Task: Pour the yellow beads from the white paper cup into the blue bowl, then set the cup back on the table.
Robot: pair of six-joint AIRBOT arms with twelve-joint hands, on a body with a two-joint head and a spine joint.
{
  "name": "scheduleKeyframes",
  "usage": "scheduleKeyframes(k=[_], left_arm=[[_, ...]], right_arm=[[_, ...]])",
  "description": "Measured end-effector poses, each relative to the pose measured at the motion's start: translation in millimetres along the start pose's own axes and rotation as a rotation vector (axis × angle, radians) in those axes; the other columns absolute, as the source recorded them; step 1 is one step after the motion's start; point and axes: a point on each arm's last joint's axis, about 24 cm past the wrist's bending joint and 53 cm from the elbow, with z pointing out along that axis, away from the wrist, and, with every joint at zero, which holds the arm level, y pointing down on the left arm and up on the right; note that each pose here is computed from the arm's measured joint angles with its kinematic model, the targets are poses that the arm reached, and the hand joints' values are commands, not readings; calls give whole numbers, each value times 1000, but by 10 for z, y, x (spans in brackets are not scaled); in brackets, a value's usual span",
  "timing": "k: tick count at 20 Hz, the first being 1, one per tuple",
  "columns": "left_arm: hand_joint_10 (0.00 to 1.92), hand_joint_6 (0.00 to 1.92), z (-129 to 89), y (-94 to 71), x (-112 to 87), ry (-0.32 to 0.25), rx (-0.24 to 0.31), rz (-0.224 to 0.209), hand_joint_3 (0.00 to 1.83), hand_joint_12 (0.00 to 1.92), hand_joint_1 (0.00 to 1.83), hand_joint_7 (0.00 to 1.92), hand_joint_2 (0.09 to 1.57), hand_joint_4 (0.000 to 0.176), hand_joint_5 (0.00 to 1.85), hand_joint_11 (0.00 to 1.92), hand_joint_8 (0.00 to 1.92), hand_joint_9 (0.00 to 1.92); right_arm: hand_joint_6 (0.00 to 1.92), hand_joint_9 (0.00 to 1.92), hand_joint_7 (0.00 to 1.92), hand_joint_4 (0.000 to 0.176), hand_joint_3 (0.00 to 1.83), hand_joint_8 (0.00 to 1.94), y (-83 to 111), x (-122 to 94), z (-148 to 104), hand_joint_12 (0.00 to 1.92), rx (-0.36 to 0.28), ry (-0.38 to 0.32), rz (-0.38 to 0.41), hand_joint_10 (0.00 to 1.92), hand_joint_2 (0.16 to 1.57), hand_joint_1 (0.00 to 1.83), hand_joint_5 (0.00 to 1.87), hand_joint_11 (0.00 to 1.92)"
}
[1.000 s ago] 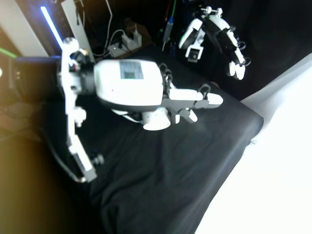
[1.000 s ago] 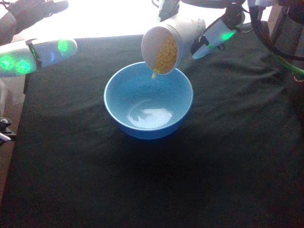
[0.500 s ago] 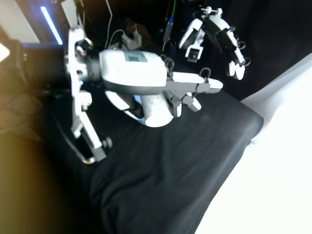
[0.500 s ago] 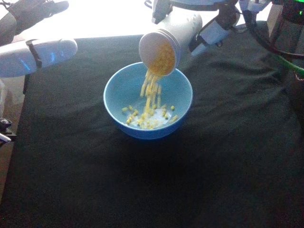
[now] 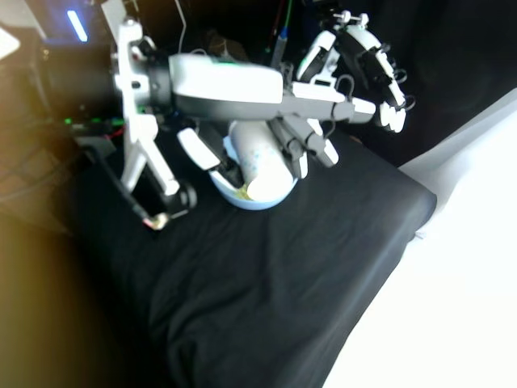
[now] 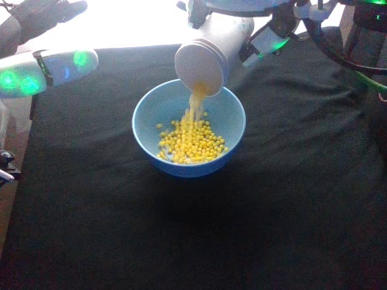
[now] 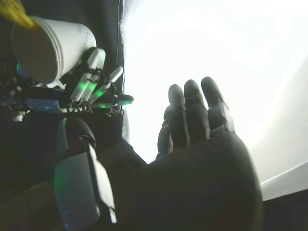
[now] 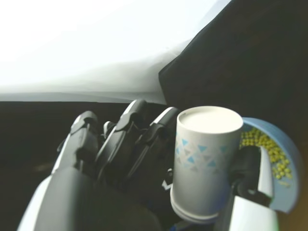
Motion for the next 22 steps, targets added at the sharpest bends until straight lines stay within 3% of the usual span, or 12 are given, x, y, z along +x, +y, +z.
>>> scheduleKeyframes(k=[2,5,7,12,13,14,16,17,18,20,21,22], left_arm=[[0,2,0,2,4,1,0,0,0,575,580,390,886,37,139,0,2,303],[2,0,0,12,8,3,-5,0,1,595,563,390,893,29,138,0,1,312],[1,0,0,14,5,2,-6,0,0,589,567,387,892,30,139,0,0,309],[2,1,0,18,11,4,-8,0,1,578,560,384,891,32,134,0,2,303],[2,2,0,21,9,3,-9,0,1,580,563,384,891,30,135,0,2,302],[3,3,0,21,9,3,-9,-1,2,583,563,385,893,30,138,0,2,305],[0,1,-11,33,15,6,-11,0,6,588,559,383,905,22,135,0,1,300],[0,0,-13,38,18,7,-13,0,5,590,563,384,906,22,132,0,1,298],[1,1,-13,47,21,8,-17,1,5,591,567,386,907,34,135,0,2,299],[2,3,-13,47,19,8,-17,0,5,592,570,383,908,41,139,0,0,302],[2,1,-15,51,20,8,-18,0,5,592,568,386,911,38,136,0,2,303],[3,0,-15,51,20,8,-18,0,0,589,573,392,901,36,134,0,4,307]], right_arm=[[235,685,1438,22,0,220,49,7,7,0,-7,7,-32,5,978,1274,1353,0],[403,694,1402,53,0,243,103,7,14,0,-18,11,-57,5,987,1266,1294,0],[331,679,1409,0,0,314,105,25,12,0,-16,18,-81,1,986,1276,1291,0],[350,651,1313,0,3,534,130,41,-3,0,-16,26,-108,1,998,1274,1273,0],[494,605,1248,40,0,530,132,41,-3,0,-16,26,-107,0,1010,1260,1258,0],[528,559,1135,0,2,638,127,33,-3,0,-15,23,-96,0,1022,1267,1288,0],[372,605,1196,0,1,560,66,-8,-36,0,-1,6,-28,4,1001,1268,1360,0],[302,641,1263,35,0,460,-6,-35,-67,0,11,-7,14,3,989,1269,1384,0],[146,757,1262,8,0,589,-102,-56,-107,0,30,-17,49,21,992,1273,1405,0],[70,833,1109,0,0,974,-389,-118,-251,410,87,-51,150,382,1042,1281,1392,0],[7,879,1026,0,5,1132,-612,-179,-385,1409,128,-87,230,911,1042,1282,1417,53],[24,932,1087,0,1,980,-761,-214,-466,1591,155,-113,286,1060,1030,1276,1419,536]])
